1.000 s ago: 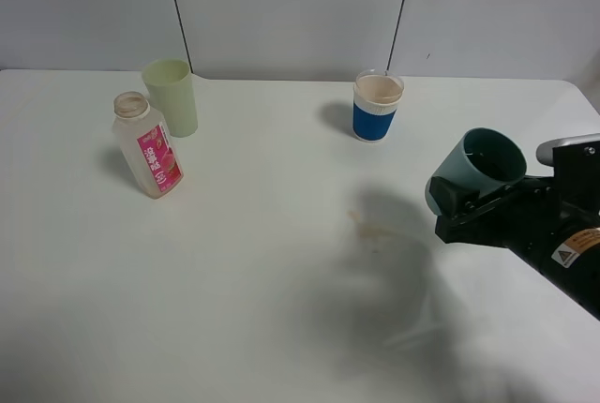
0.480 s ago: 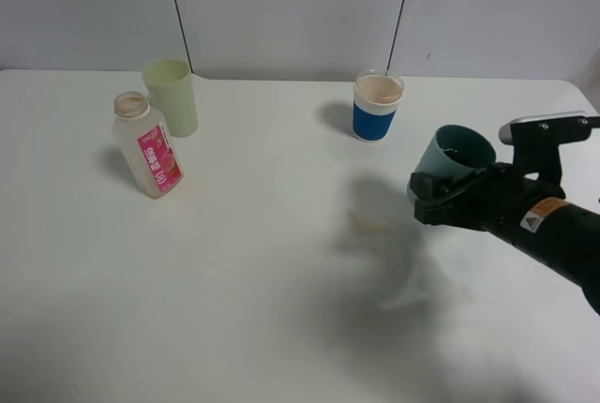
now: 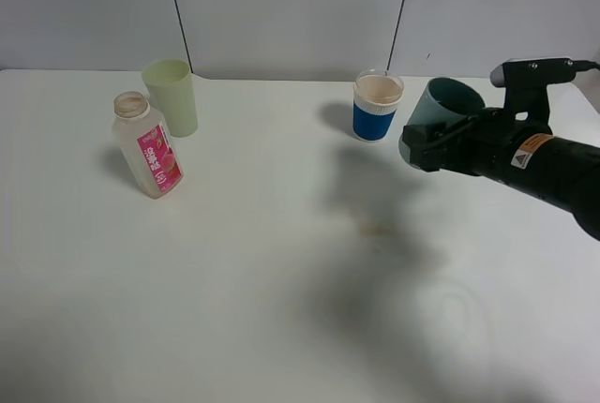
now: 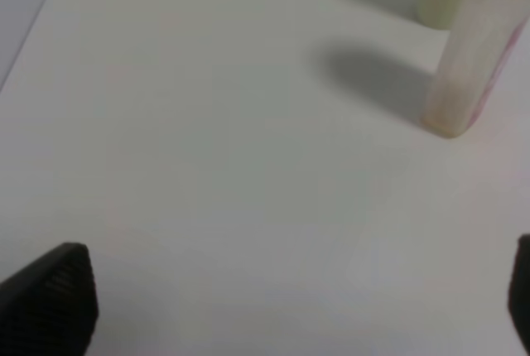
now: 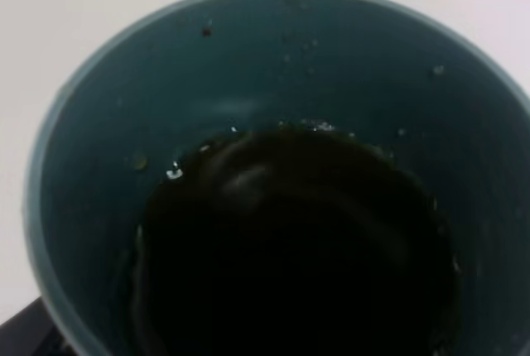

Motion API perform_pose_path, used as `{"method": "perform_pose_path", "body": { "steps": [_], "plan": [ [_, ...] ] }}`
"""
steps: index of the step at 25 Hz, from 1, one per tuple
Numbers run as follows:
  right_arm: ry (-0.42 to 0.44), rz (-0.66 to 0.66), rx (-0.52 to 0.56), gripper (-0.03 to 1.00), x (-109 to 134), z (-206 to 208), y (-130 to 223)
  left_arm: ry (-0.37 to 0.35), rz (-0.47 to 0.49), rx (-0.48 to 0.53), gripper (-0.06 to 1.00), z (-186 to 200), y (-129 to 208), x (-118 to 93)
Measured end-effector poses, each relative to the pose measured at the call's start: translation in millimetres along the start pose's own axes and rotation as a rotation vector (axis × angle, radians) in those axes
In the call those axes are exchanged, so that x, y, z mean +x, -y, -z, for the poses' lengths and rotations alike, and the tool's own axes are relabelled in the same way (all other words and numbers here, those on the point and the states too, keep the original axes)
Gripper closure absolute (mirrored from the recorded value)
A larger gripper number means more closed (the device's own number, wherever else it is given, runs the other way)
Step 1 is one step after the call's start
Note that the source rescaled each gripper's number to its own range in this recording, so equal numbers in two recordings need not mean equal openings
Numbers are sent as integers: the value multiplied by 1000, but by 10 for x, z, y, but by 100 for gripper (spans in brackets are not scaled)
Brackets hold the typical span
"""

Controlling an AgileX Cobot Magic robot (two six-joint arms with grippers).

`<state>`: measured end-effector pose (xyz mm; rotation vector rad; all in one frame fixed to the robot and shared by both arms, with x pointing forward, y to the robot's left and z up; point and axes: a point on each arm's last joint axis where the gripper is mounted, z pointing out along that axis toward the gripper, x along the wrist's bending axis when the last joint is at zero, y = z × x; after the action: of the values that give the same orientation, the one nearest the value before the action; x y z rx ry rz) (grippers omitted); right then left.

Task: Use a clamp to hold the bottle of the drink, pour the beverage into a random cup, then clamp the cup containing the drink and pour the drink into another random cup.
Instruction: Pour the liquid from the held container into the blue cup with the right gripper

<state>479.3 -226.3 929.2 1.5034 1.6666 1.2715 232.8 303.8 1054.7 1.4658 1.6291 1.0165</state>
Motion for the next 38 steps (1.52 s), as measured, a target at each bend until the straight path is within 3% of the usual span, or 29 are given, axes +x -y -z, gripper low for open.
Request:
{"method": "perform_pose_path", "body": {
  "steps": [8,17,22,28,38],
  "plan": [
    [61,-79,58,97,-429,27,-42,0,0,0,-6,0,0,0],
    [123,-52,87,97,-837,18,-248,0,0,0,-6,0,0,0],
    [135,28,124,97,-915,-116,-605,0,0,0,-6,0,0,0],
    [150,97,88,97,-959,-191,-986,0,0,0,-6,0,0,0],
    [152,146,111,97,-833,-450,-1236,0,0,0,-6,0,0,0]
  ]
}}
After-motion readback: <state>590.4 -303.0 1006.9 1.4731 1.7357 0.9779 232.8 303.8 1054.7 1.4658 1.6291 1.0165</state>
